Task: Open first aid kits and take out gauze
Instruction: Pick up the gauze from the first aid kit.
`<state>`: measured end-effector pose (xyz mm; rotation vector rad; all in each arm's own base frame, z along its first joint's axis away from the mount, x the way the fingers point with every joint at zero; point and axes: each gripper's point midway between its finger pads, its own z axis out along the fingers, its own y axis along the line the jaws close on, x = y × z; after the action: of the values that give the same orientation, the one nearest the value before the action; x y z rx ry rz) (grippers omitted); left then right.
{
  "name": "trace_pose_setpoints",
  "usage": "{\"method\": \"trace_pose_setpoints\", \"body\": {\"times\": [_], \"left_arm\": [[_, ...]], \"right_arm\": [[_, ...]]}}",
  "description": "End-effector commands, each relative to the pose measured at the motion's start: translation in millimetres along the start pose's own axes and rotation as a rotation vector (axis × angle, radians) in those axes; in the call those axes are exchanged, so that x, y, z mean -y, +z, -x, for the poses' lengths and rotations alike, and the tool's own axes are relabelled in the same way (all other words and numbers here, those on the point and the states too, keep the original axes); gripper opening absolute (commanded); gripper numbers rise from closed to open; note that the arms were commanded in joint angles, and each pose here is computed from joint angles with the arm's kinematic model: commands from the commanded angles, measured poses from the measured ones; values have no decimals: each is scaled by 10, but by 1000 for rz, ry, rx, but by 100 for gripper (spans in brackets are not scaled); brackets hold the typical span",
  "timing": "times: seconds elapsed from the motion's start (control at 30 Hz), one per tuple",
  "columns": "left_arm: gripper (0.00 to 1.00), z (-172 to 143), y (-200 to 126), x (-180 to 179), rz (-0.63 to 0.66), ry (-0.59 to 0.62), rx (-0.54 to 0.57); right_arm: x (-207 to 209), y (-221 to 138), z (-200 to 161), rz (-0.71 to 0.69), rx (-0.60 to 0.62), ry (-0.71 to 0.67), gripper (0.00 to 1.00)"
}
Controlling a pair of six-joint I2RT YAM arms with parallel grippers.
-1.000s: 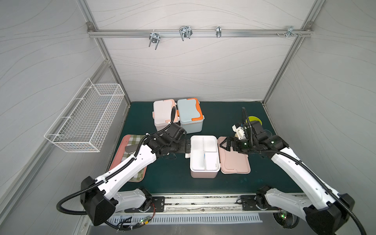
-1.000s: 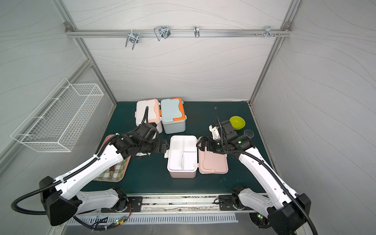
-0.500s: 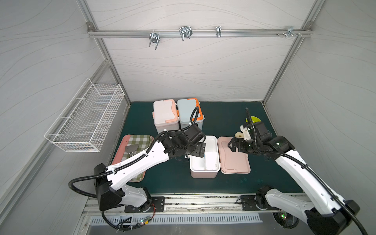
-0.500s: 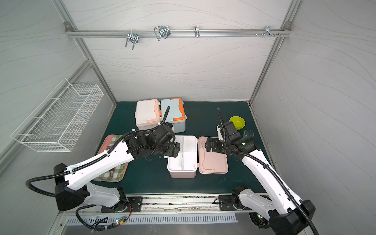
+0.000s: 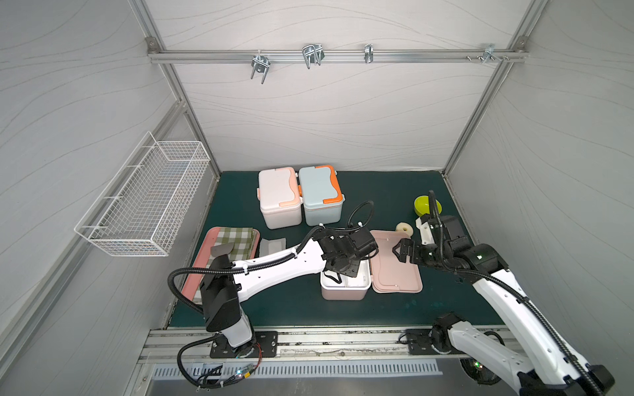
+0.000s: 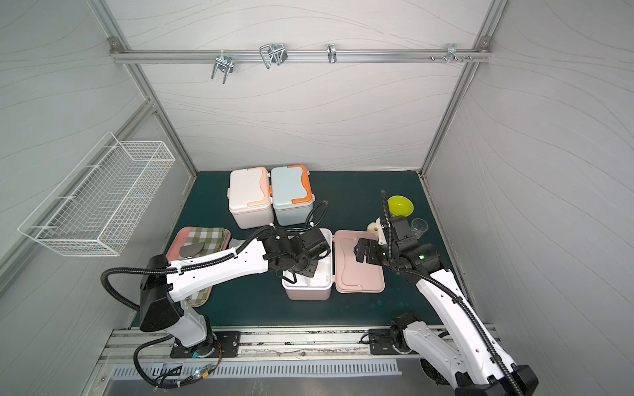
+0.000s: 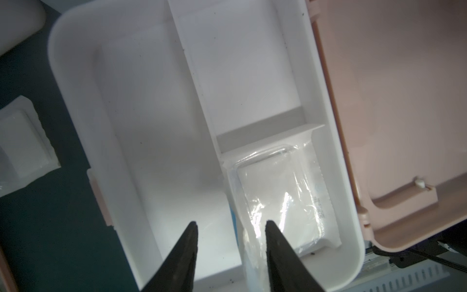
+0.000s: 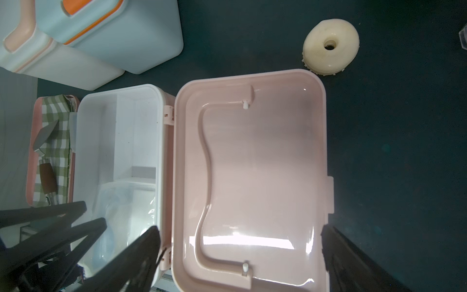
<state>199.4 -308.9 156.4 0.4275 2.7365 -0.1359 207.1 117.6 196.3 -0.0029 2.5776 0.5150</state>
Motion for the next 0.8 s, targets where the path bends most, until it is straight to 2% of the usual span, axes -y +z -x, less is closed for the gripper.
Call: {"method": "trace_pose_setpoints", "body": {"times": [0.0, 0.1, 0.3, 0.43, 0.63, 0.77], "left_arm": [[32, 49, -8, 56, -3, -37, 14], [20, 21, 26, 76, -14, -39, 5], [15, -23, 104, 98, -36, -51, 3], [0, -10, 74, 84, -32, -52, 11], [0, 103, -226, 10, -70, -64, 93], [0, 135, -529, -102, -113, -80, 148]], "right_arm": [[-40, -35, 25, 30, 24, -15, 99], [-49, -34, 25, 35, 25, -15, 99], [-55, -39, 33, 34, 22, -17, 99], [-64, -17, 47, 35, 16, -14, 99], [-131, -85, 87, 55, 15, -16, 99], [-298, -190, 105, 141, 22, -53, 99]]}}
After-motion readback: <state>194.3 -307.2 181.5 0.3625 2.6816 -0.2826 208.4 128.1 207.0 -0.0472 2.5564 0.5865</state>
